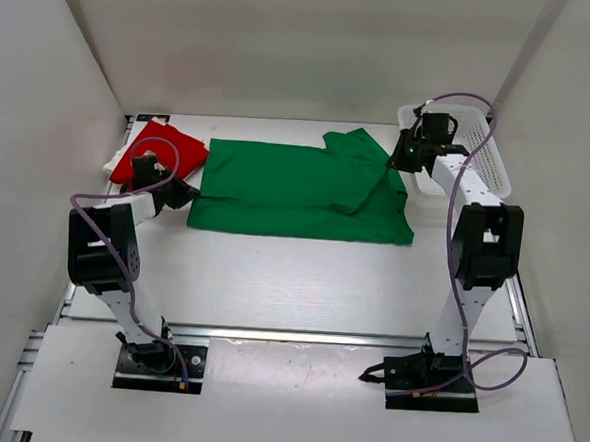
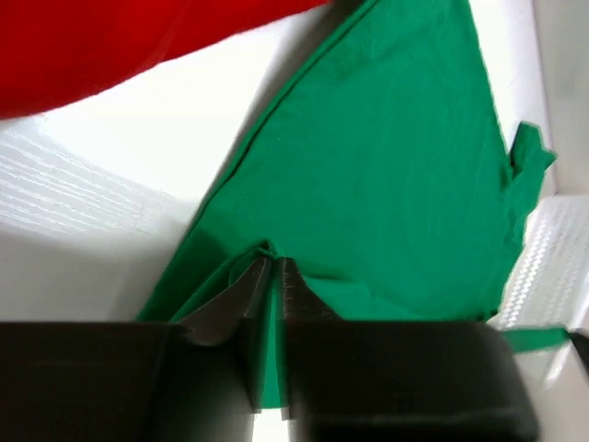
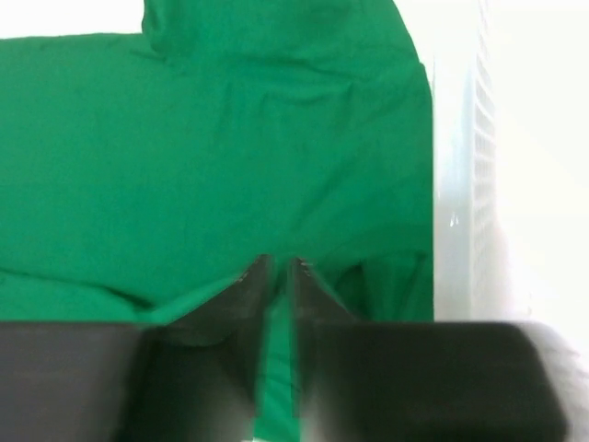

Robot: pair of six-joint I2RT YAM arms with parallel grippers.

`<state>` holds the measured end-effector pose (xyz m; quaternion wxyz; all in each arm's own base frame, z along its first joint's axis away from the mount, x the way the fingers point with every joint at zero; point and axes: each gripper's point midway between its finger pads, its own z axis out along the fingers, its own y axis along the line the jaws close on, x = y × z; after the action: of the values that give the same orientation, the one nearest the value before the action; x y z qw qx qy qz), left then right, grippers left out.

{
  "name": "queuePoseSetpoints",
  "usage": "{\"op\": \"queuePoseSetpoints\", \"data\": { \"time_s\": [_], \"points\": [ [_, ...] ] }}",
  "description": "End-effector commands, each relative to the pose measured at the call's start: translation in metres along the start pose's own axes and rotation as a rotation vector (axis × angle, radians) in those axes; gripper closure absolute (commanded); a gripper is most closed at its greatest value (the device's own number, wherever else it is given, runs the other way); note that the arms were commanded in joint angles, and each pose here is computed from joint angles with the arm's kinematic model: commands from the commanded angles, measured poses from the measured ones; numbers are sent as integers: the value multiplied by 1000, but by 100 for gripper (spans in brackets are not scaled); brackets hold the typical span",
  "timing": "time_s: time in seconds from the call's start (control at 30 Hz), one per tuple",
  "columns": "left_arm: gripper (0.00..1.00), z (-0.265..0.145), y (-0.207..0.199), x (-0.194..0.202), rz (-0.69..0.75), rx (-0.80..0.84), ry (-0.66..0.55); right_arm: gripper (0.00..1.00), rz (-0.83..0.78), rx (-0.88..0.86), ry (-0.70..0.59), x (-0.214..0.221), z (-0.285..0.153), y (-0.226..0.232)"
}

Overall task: Fold and stack the t-shirts
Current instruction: Fold the flattened tshirt in 1/3 of the way

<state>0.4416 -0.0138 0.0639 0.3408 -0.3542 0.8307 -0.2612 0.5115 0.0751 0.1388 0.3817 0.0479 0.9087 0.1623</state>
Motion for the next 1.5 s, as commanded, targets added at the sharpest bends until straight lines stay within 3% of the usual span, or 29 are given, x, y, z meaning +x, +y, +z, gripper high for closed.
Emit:
{"op": "queuePoseSetpoints", "data": {
  "time_s": [0.0, 0.07, 0.13, 0.2, 0.3, 0.43, 0.47, 0.57, 0.67, 0.77, 0.87, 0.93, 1.0, 1.03, 1.1, 1.13, 1.23, 1.4, 1.47],
  "points": [
    [67, -15, -19, -18, 11, 60, -48, 78, -32, -15, -31, -24, -3, 10],
    [53, -29, -14, -20, 7, 56, -76, 67, -17, -12, -32, -21, -8, 9],
    [50, -44, -8, -17, 23, 48, -96, 59, -7, -9, -58, -13, -20, 11],
    [48, -57, 5, 0, 40, 14, -95, 58, 29, -15, -124, -8, -48, 17],
    [49, -70, 26, 27, 42, -7, -63, 100, 64, -40, -155, 41, -69, 23],
    [47, -70, 52, 53, 1, -44, -8, 100, 137, -9, -149, 109, -76, 6],
    [46, -67, 55, 54, -15, -44, 1, 98, 151, 18, -121, 131, -74, -3],
    [47, -54, 54, 62, -58, -31, 49, 65, 217, 63, -144, 150, -80, -25],
    [46, -45, 59, 64, -82, -59, 63, 52, 253, 146, -165, 159, -85, -53],
    [48, -39, 62, 64, -77, -68, 68, 45, 269, 153, -152, 166, -79, -61],
    [58, -33, 67, 65, -86, -80, 74, 45, 324, 198, -141, 165, -69, -83],
    [76, -30, 69, 67, -76, -97, 70, 52, 336, 175, -159, 158, -64, -82],
    [85, -25, 64, 60, -51, -119, 51, 61, 333, 179, -152, 157, -56, -84],
    [93, -24, 67, 63, -28, -154, 58, 78, 330, 177, -158, 154, -53, -82],
    [100, -21, 61, 59, -1, -169, 51, 97, 336, 167, -143, 149, -49, -81],
    [100, -22, 60, 57, 1, -169, 40, 100, 337, 156, -133, 147, -48, -79],
    [100, -29, 60, 55, -5, -154, 36, 100, 349, 177, -114, 158, -58, -78],
    [100, -62, 89, 86, -57, -178, 115, 100, 327, 272, -113, 181, -95, -78],
    [100, -75, 101, 98, -98, -175, 147, 100, 333, 266, -48, 217, -109, -73]
  ]
}}
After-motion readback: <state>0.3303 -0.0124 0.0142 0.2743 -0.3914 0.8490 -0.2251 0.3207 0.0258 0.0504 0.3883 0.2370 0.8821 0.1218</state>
